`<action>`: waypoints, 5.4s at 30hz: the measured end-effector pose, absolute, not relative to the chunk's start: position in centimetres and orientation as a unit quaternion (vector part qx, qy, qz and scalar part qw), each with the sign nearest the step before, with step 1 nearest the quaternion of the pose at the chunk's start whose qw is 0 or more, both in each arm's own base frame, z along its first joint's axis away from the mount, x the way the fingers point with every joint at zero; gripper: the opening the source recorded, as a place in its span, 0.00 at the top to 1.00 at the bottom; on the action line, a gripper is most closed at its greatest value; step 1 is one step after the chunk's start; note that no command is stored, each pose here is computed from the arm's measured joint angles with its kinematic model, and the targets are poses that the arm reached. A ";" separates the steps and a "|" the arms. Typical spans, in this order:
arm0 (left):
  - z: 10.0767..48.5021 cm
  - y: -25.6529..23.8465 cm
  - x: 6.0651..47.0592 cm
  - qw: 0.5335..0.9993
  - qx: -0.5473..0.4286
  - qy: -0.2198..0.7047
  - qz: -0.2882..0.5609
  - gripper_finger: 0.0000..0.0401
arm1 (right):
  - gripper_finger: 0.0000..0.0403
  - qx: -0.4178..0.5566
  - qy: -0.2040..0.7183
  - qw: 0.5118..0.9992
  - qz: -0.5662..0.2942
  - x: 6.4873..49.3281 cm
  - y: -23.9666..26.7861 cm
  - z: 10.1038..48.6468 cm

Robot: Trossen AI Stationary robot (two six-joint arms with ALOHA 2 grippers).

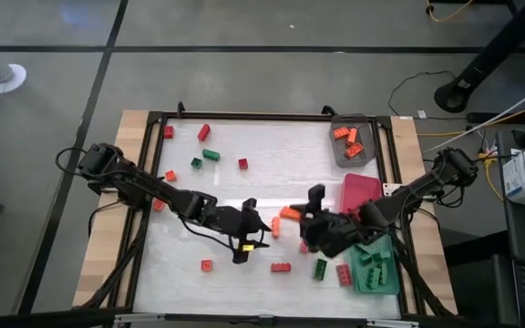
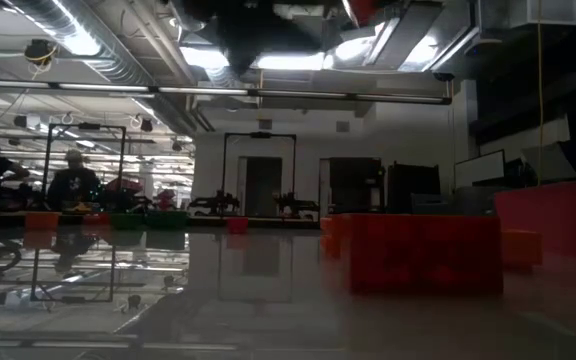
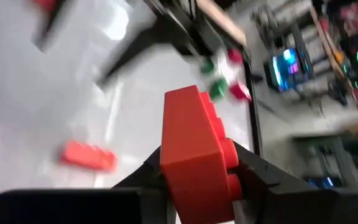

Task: Sort blocks
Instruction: Put the orange game piece into the black bin

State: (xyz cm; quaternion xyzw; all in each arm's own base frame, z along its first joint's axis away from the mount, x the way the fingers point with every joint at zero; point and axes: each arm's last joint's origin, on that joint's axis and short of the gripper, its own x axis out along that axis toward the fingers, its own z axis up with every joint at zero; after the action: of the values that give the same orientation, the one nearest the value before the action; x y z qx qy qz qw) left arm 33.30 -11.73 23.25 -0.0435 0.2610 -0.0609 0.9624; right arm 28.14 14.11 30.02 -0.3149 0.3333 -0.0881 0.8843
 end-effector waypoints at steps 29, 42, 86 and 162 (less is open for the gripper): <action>19.2 -17.3 25.5 0.794 -0.131 0.589 -0.071 0.51 | 0.72 0.005 0.634 0.672 -0.383 21.9 -14.4 28.5; 19.2 -19.9 23.5 0.786 -0.160 0.594 -0.052 0.51 | 0.72 0.155 0.580 0.702 -0.383 19.3 -18.9 28.4; 14.6 -18.6 21.4 0.817 -0.112 0.566 0.001 0.51 | 0.37 0.201 0.560 0.706 -0.383 19.3 -19.0 28.4; 22.5 -8.3 33.8 0.968 -0.153 0.086 -0.181 0.64 | 0.70 -0.254 0.250 0.924 0.142 33.0 14.7 28.9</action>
State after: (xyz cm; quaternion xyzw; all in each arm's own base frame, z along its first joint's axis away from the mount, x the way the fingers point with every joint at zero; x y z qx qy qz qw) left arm 33.83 -8.29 22.51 -0.1525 0.0860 -0.1809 0.9678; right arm 32.98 14.71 28.86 -0.2542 0.2498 0.1418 0.9235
